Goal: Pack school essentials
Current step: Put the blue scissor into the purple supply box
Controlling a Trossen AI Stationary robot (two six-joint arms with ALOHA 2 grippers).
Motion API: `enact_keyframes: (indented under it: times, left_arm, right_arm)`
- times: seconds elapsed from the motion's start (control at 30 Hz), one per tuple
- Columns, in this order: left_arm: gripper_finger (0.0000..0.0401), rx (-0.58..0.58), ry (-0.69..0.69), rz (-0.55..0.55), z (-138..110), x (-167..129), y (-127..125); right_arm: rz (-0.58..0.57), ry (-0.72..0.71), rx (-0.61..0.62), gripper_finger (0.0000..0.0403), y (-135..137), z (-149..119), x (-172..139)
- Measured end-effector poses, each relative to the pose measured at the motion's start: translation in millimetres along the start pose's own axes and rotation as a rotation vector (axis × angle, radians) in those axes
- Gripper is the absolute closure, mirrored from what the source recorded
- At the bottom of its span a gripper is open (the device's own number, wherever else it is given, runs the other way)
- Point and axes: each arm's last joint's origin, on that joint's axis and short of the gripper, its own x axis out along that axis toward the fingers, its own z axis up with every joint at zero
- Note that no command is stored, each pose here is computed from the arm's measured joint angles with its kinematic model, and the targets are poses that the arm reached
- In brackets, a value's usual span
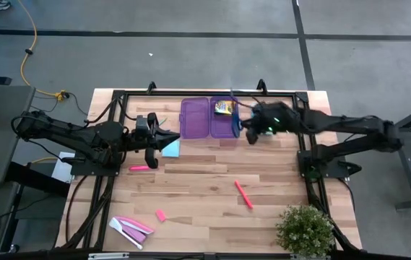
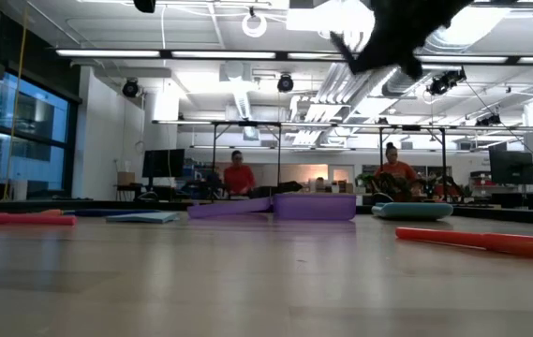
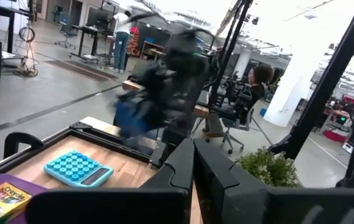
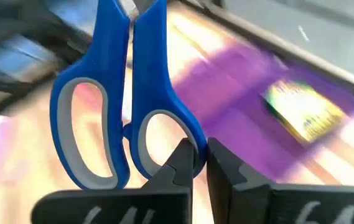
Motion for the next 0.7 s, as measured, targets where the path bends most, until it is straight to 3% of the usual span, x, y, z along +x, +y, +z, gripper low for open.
enact_keyframes:
  times: [0.27, 0.7]
  left_arm:
    - [0.0401, 0.0, -0.002, 0.003, 0, 0, 0]
    - [0.0401, 0.0, -0.002, 0.003, 0, 0, 0]
  right_arm:
    - [-0.122, 0.36, 0.031, 0.0402, -49, -1, 71]
    - [-0.121, 0.519, 0.128, 0.0402, -80, 19, 146]
